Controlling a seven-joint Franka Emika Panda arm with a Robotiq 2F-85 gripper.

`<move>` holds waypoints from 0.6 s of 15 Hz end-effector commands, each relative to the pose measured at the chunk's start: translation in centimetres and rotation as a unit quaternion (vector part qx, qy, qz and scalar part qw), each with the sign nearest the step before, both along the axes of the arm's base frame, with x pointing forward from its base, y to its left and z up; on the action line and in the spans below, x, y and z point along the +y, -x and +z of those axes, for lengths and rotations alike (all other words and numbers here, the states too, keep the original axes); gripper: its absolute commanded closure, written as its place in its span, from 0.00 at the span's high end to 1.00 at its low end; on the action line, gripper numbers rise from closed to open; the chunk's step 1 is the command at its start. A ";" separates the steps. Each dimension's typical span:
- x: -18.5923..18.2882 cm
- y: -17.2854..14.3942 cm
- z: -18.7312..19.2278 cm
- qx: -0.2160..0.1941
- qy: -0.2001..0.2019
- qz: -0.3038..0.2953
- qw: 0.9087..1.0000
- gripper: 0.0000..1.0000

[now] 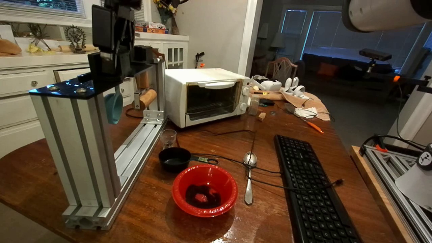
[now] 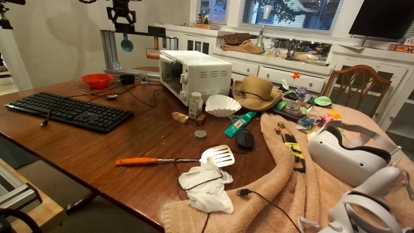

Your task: Pick up the blue scooper from the rack on the left and use it to stir the contents of the red bowl

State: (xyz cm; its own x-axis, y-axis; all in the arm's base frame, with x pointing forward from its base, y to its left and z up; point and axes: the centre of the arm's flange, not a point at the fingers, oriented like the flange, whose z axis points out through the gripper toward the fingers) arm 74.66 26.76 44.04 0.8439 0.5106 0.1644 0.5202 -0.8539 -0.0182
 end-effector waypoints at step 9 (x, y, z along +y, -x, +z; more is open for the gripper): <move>2.1 -0.1 3.9 -0.017 0.011 0.008 1.000 1.00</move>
State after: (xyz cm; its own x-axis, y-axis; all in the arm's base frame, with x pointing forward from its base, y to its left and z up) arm 73.95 28.18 45.76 0.8301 0.5249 0.1882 0.5363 -0.8439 -0.0117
